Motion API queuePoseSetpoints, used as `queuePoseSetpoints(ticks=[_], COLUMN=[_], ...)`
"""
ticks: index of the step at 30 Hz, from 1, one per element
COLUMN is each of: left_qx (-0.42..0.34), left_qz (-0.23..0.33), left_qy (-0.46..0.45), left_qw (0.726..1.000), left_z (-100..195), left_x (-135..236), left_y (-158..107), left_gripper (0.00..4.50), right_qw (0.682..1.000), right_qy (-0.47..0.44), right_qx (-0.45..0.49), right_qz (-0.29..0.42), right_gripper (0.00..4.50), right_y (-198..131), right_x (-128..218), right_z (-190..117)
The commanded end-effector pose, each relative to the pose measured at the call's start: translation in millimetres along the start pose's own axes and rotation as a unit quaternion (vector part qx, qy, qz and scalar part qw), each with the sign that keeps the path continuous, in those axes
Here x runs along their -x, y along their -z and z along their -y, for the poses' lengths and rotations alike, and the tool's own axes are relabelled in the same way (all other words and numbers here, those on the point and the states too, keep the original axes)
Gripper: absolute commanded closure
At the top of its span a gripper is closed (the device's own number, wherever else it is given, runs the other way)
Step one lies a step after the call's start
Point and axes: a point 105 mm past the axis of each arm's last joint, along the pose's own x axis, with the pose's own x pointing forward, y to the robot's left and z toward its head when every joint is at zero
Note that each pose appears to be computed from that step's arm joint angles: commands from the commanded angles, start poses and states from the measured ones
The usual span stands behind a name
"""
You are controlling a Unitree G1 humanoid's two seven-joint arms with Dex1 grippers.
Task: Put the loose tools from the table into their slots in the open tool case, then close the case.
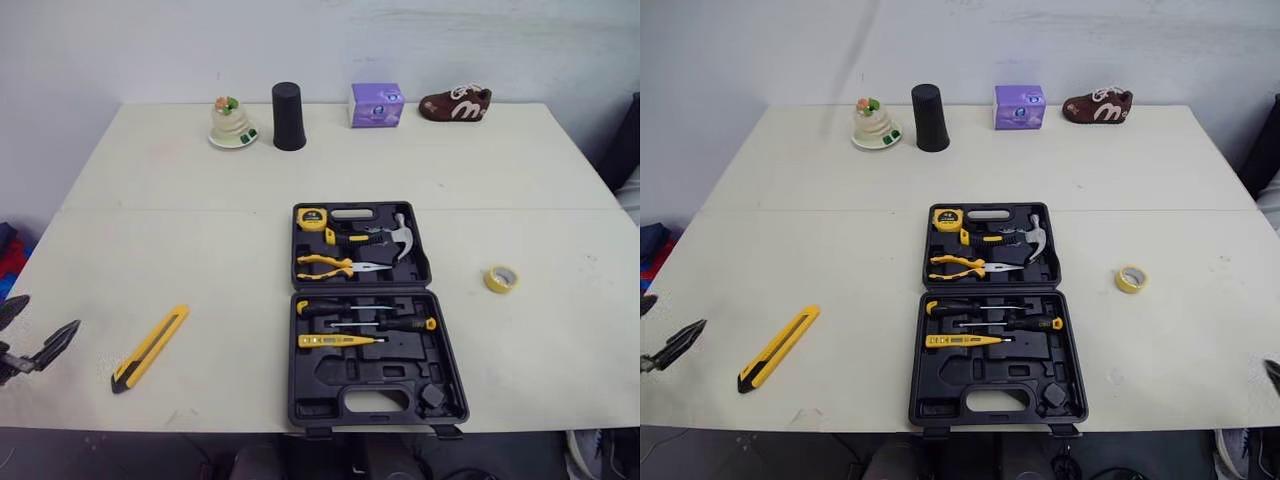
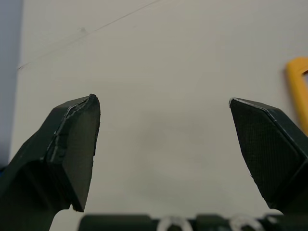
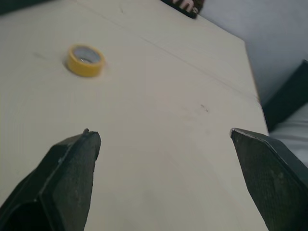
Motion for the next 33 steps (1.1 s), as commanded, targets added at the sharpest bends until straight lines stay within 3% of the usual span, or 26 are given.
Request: queuePoseSetpoints(ticks=[1,4,9,11,15,20,24,28,33], left_qx=[0.037,0.068,0.051,0.018,0.043,0.060,0.047,0.062,0.072], left_qz=[0.001,-0.032,-0.081,-0.111,-0.149,-0.167,-0.190,-0.192,-0.198], left_qy=[0.069,0.129,0.134,0.126,0.123,0.111,0.154,0.163,0.169], left_qw=[0.997,0.989,0.986,0.986,0.980,0.978,0.968,0.966,0.963], left_z=[26.2,49.1,62.7,66.3,76.6,77.8,93.0,98.7,102.8], left_x=[-1.9,3.3,-1.4,-5.9,-15.7,-25.0,-29.4,-34.2,-32.9], left_y=[-12.1,-14.9,-10.8,-3.4,12.6,25.7,39.3,43.0,42.6], left_gripper=[0.03,0.03,0.03,0.03,0.03,0.03,0.03,1.21,3.20], right_qw=[0.986,0.963,0.926,0.913,0.889,0.877,0.878,0.886,0.895], right_qy=[-0.134,-0.207,-0.305,-0.339,-0.393,-0.417,-0.421,-0.406,-0.391], right_qx=[0.017,0.019,0.031,0.031,0.025,0.014,0.019,0.018,0.022], right_qz=[0.102,0.172,0.219,0.227,0.235,0.239,0.227,0.224,0.213], right_gripper=[0.00,0.00,0.00,0.00,0.00,0.00,0.00,0.00,0.00], right_y=[-49.6,-87.0,-115.7,-119.6,-122.3,-122.3,-114.9,-113.9,-111.8], right_x=[-42.0,-69.7,-89.1,-91.2,-92.5,-89.0,-86.9,-88.6,-88.3], right_z=[-46.5,-77.8,-117.7,-131.4,-155.9,-169.5,-171.3,-167.7,-163.6])
